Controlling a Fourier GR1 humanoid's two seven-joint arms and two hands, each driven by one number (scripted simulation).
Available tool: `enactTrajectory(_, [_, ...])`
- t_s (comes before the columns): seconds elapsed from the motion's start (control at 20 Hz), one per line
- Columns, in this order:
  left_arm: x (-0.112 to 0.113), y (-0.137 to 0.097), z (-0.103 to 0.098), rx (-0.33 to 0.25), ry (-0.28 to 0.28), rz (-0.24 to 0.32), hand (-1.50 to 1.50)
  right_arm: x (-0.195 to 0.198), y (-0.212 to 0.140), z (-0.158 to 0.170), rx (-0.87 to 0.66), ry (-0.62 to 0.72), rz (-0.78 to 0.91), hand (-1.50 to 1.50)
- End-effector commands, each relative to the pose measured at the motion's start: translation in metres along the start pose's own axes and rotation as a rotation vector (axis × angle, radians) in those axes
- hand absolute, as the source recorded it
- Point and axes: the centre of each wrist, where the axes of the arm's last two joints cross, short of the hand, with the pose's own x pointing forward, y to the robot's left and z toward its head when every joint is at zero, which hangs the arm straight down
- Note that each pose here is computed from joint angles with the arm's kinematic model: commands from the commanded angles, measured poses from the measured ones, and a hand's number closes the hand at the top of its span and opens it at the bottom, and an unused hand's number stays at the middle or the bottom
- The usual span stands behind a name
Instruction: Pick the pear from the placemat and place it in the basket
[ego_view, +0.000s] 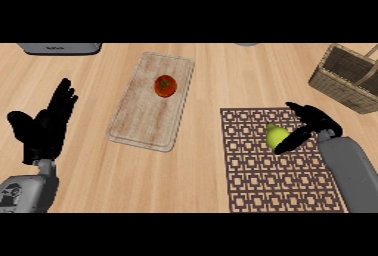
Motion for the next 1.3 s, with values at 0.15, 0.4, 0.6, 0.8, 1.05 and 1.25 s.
enactTrajectory(0.15, [0.006,-0.004,0.011,0.005,0.006,0.0,0.0,-0.011,0.013,0.001,0.0,0.004,0.019,-1.5])
enactTrajectory(0.4, [0.0,-0.013,0.011,-0.014,0.006,-0.003,0.0,-0.006,0.002,-0.016,0.016,0.001,0.004,-1.5])
enactTrajectory(0.6, [0.009,0.007,0.002,-0.005,-0.011,0.005,0.0,0.0,0.019,-0.026,0.028,0.021,0.033,-1.5])
enactTrajectory(0.8, [0.0,-0.01,0.014,0.007,0.0,0.012,0.0,-0.022,0.027,-0.026,0.05,0.036,0.027,-1.5])
enactTrajectory(1.05, [-0.016,-0.014,0.007,0.001,0.009,0.007,0.0,-0.015,0.046,-0.022,0.157,-0.012,0.069,1.5])
enactTrajectory(1.25, [0.001,-0.004,-0.005,-0.016,-0.001,-0.005,0.0,-0.007,0.059,-0.027,0.182,-0.067,0.15,1.5])
